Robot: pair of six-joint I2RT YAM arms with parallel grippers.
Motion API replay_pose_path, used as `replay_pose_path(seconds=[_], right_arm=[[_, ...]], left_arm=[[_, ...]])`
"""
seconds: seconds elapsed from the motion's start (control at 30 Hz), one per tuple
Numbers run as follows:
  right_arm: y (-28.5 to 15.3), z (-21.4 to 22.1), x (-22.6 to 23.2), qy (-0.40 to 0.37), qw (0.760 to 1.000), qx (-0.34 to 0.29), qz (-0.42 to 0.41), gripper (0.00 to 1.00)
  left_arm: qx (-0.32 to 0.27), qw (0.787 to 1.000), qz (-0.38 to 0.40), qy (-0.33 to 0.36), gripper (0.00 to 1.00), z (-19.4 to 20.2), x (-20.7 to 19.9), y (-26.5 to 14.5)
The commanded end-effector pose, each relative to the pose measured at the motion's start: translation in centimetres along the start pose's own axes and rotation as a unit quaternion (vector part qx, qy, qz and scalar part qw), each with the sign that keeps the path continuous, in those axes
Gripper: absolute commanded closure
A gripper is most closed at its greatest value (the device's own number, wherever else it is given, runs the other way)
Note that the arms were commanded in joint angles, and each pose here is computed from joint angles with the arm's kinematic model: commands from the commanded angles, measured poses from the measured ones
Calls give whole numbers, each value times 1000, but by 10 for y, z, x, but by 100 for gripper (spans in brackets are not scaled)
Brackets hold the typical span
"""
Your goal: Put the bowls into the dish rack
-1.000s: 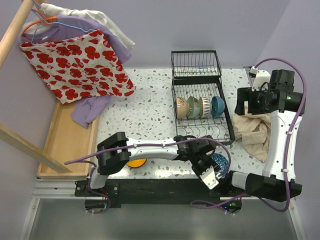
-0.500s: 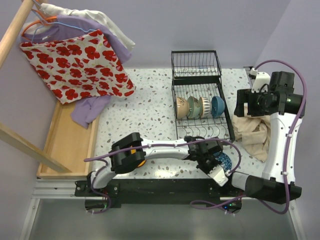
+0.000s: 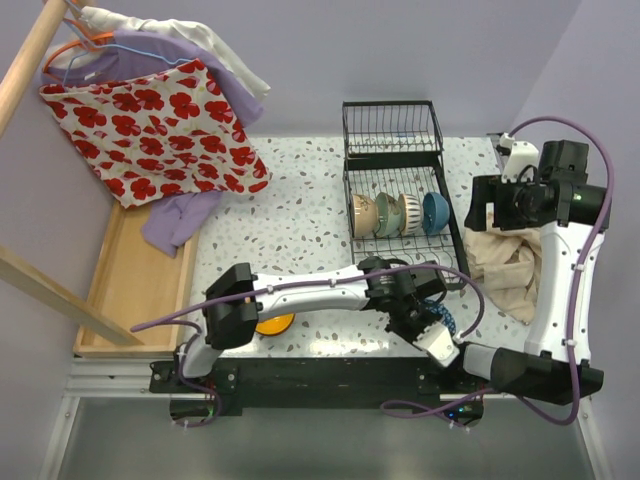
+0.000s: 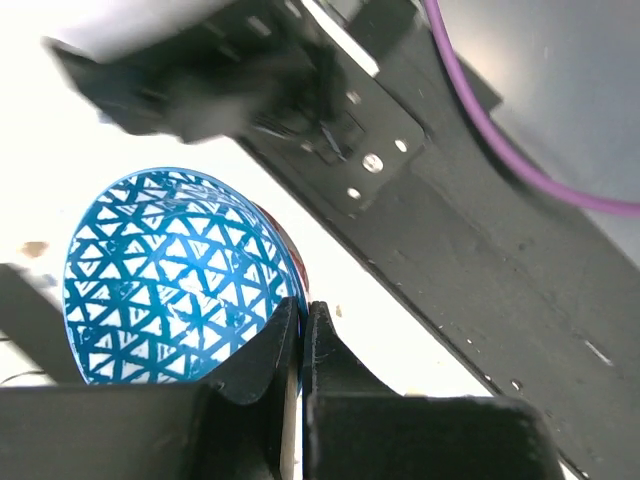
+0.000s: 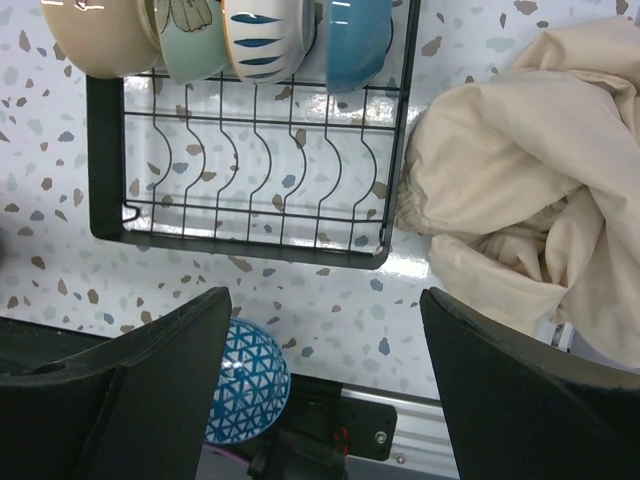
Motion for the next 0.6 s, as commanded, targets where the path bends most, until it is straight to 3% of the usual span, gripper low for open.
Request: replay_pose_path(seconds=[0.0,0.2,0.37,0.47,0.5,0.57], right_arm=[[-1,-17,-5,7,1000,-21,9,20],[-6,-35,-26,25,997,-35,71,20],[-16,-50,-42,26,991,-43,124,20],[-24,-57,-49,43,985,-61,155,18],[-26,-61,-51,48,983,-71,161,17],[-33,-62,-53,70,977,-87,181,14]], left_arm=[[-72,994,-82,2,100,-51,27,-77],[-176,965,-135,-137,100,-37,79,-112],[-263,933,-180,-170,100,-42,112,-128],[-320,907,-185,-200,100,-47,127,-130],[-343,891,-174,-241,100,-47,128,-128],[-408,860,-194,-236,100,-57,142,-143]])
Point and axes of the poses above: each gripper's point midway between its finger pads, its own y axis out along the fingers, its own x axis along the line the jaws close on, z = x × y, the point moved 3 cm from there along -y, back along the fingers, and after that the axes turned 1 degree about -y, right-handed, at the moved point
